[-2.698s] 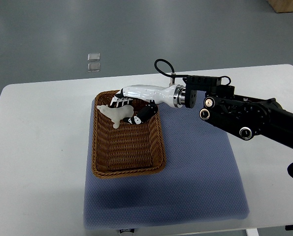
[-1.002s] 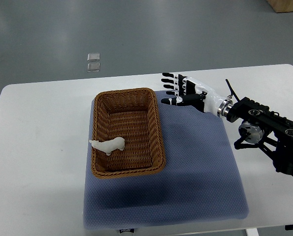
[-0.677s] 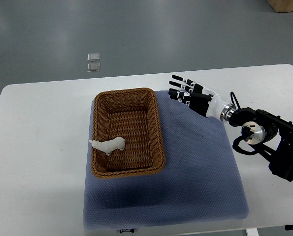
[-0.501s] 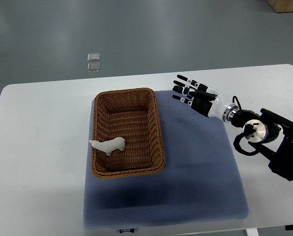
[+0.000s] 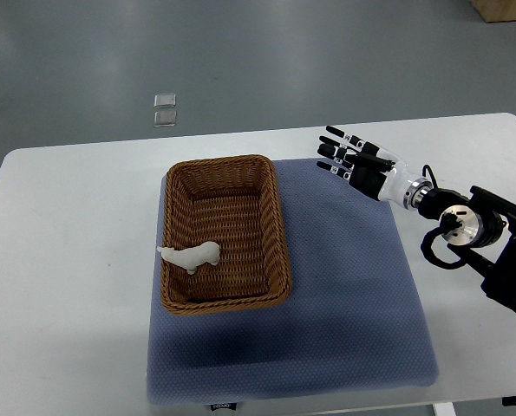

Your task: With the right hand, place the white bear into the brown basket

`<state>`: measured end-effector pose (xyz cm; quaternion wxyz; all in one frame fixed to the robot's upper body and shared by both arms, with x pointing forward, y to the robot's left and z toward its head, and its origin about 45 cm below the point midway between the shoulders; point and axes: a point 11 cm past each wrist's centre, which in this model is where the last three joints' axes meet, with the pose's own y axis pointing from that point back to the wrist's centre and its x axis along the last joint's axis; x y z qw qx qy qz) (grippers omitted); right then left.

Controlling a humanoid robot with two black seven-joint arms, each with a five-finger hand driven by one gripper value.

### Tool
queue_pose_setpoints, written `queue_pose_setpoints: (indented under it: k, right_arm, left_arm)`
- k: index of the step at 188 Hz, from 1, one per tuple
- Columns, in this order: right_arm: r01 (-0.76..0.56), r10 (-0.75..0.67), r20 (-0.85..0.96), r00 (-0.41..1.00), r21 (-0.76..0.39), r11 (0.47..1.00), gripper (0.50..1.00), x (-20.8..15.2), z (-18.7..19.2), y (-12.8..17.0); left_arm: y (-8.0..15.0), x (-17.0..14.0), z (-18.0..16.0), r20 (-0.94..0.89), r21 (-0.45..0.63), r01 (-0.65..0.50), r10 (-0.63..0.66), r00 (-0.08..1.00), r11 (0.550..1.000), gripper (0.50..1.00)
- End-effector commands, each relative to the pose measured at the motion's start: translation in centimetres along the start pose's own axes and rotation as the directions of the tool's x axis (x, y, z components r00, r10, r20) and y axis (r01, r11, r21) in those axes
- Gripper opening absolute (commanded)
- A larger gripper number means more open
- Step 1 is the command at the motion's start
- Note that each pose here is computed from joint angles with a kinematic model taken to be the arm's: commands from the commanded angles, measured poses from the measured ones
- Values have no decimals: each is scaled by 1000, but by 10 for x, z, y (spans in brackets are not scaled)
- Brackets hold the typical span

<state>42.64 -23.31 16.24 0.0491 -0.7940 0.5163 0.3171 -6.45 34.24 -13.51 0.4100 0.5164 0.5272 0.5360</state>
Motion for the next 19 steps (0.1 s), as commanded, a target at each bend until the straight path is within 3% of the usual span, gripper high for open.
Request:
queue_pose_setpoints:
  k: [1,19]
  right_arm:
    - [-15,15,-2,1000,3,1000,926,5,-1,1]
    - [-24,24,-4,1000,7,1000,926,9,-3,2]
  left_arm:
    - [0,0,0,0,0,0,0,1000,1000,1000]
    - [0,0,0,0,0,0,0,1000,1000,1000]
